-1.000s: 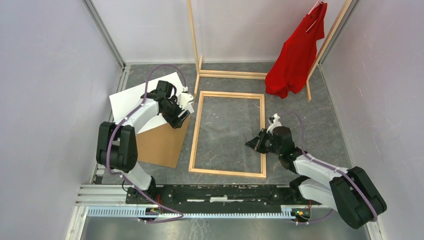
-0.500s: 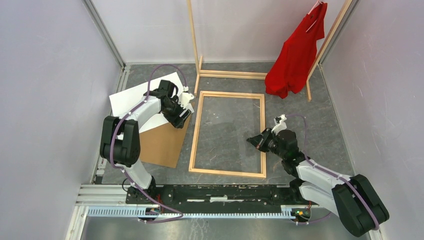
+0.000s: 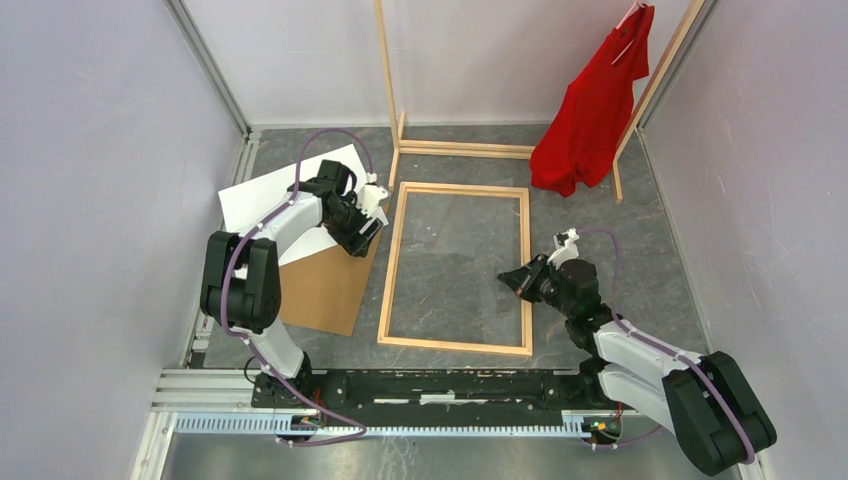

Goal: Put the photo into the frame
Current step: Place the photo frame item in the photo frame.

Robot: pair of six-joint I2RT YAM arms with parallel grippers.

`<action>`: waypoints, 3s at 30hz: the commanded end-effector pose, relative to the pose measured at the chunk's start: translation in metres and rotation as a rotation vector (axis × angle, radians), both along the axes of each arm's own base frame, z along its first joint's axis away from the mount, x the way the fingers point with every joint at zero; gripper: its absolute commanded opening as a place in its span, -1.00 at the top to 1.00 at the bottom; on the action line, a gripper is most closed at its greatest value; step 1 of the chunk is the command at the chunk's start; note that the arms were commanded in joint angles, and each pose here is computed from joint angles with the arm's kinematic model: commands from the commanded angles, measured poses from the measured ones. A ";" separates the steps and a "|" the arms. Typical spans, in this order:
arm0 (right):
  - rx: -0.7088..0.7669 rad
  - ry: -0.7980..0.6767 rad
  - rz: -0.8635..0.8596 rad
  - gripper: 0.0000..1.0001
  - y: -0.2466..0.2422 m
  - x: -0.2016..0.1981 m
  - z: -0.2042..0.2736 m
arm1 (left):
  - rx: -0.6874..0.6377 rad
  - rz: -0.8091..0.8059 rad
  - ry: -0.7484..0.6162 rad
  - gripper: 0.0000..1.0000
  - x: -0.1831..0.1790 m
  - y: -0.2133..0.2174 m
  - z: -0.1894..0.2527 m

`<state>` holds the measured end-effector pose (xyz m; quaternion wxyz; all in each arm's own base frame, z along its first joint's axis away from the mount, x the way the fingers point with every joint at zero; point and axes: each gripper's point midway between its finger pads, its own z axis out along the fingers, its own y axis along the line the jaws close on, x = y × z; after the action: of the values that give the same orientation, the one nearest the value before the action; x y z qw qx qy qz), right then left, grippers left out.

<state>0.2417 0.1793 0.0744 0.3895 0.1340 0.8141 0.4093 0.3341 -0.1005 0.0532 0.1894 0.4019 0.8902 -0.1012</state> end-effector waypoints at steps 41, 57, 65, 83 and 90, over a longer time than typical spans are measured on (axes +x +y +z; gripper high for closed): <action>0.029 -0.053 -0.003 1.00 -0.005 0.011 0.014 | -0.027 -0.036 0.014 -0.48 -0.001 -0.030 0.000; 0.021 -0.029 -0.023 1.00 -0.012 0.017 0.008 | -0.033 -0.043 0.021 -0.47 -0.001 -0.032 -0.002; 0.016 -0.020 -0.043 1.00 -0.018 0.020 0.005 | -0.035 -0.048 0.022 -0.47 -0.001 -0.035 -0.001; 0.053 0.010 -0.043 1.00 -0.017 0.020 0.002 | -0.039 -0.071 0.039 -0.46 -0.004 -0.043 -0.007; 0.151 -0.018 -0.044 1.00 -0.012 0.017 0.014 | -0.035 -0.090 0.064 -0.39 -0.014 -0.048 -0.024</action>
<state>0.2521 0.1627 0.0648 0.3672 0.1806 0.8078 0.4243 0.3230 -0.1375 0.0346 0.1610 0.4419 0.8743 -0.1205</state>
